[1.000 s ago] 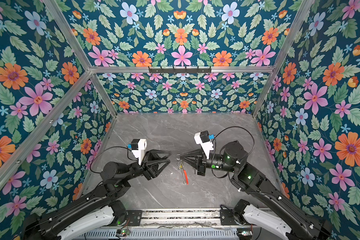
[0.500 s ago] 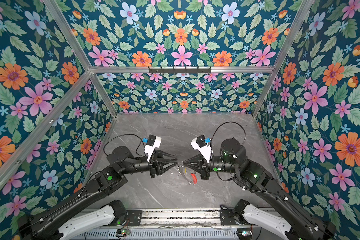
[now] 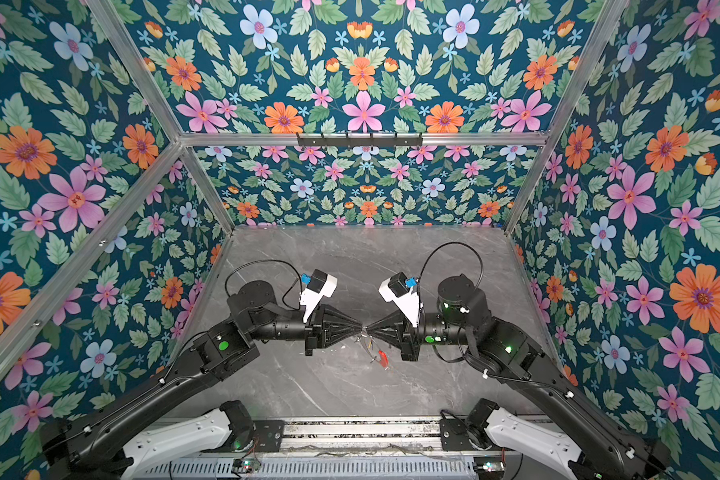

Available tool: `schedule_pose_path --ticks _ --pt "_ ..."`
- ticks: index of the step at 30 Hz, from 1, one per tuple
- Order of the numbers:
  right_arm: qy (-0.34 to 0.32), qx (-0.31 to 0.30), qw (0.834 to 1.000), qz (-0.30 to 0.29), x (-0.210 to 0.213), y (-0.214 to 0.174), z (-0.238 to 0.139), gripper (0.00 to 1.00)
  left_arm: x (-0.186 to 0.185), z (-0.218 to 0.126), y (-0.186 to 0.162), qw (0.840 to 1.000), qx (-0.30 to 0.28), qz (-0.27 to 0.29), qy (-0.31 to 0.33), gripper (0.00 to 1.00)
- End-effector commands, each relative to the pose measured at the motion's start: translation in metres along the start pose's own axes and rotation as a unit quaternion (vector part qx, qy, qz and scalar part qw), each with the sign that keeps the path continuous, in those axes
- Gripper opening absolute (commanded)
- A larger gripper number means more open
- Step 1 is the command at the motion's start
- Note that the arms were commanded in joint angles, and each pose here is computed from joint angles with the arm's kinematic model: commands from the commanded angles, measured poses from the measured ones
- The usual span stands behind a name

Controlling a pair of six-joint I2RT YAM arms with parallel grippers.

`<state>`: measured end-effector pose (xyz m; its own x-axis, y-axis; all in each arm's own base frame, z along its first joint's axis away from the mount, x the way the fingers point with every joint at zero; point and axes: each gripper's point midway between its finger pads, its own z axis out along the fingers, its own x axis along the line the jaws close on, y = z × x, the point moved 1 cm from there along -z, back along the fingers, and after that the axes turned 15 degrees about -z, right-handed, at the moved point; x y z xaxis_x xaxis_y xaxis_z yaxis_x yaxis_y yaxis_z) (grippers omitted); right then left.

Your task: Remove the keys from the keyring

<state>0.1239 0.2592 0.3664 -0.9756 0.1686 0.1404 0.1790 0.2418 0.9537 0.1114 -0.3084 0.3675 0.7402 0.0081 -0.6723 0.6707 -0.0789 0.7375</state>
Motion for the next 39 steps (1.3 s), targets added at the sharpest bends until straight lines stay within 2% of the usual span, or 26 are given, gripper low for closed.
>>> schedule_pose_path --ticks 1,13,21,23,25,27,35,38,39 --pt "0.0 -0.005 1.0 -0.008 -0.0001 0.0039 0.0002 0.0 -0.0079 -0.0004 -0.0004 1.0 0.008 0.01 -0.018 0.15" --pt "-0.004 -0.003 1.0 -0.006 -0.0039 0.0034 0.0039 0.0 -0.01 0.0017 -0.0023 0.999 0.021 0.009 -0.027 0.05" --pt "-0.005 -0.004 1.0 -0.004 -0.0062 0.0047 0.0062 0.0 -0.0122 0.002 -0.0012 0.999 0.023 0.01 -0.031 0.02" --pt "-0.005 -0.006 1.0 -0.003 -0.0065 0.0061 0.0066 0.0 -0.011 0.002 -0.0014 0.999 0.023 0.008 -0.029 0.04" --pt "-0.005 -0.006 1.0 -0.003 -0.0069 0.0064 0.0074 0.0 -0.0107 0.0025 -0.0016 0.999 0.023 0.008 -0.029 0.1" --pt "-0.004 -0.005 1.0 -0.003 -0.0073 0.0066 0.0079 0.0 -0.0103 0.0024 -0.0021 0.999 0.023 0.008 -0.029 0.1" --pt "-0.005 -0.005 1.0 -0.002 -0.008 0.0065 0.0087 0.0 -0.0096 0.0021 0.0002 1.0 0.017 0.01 -0.024 0.0" --pt "-0.006 -0.01 1.0 -0.002 -0.008 0.009 0.0081 0.0 -0.0094 0.0023 0.0036 1.0 0.007 0.012 -0.023 0.0" --pt "-0.008 -0.012 1.0 -0.002 -0.0081 0.0099 0.0074 0.03 -0.0091 0.0019 0.0052 1.0 0.002 0.013 -0.021 0.0"
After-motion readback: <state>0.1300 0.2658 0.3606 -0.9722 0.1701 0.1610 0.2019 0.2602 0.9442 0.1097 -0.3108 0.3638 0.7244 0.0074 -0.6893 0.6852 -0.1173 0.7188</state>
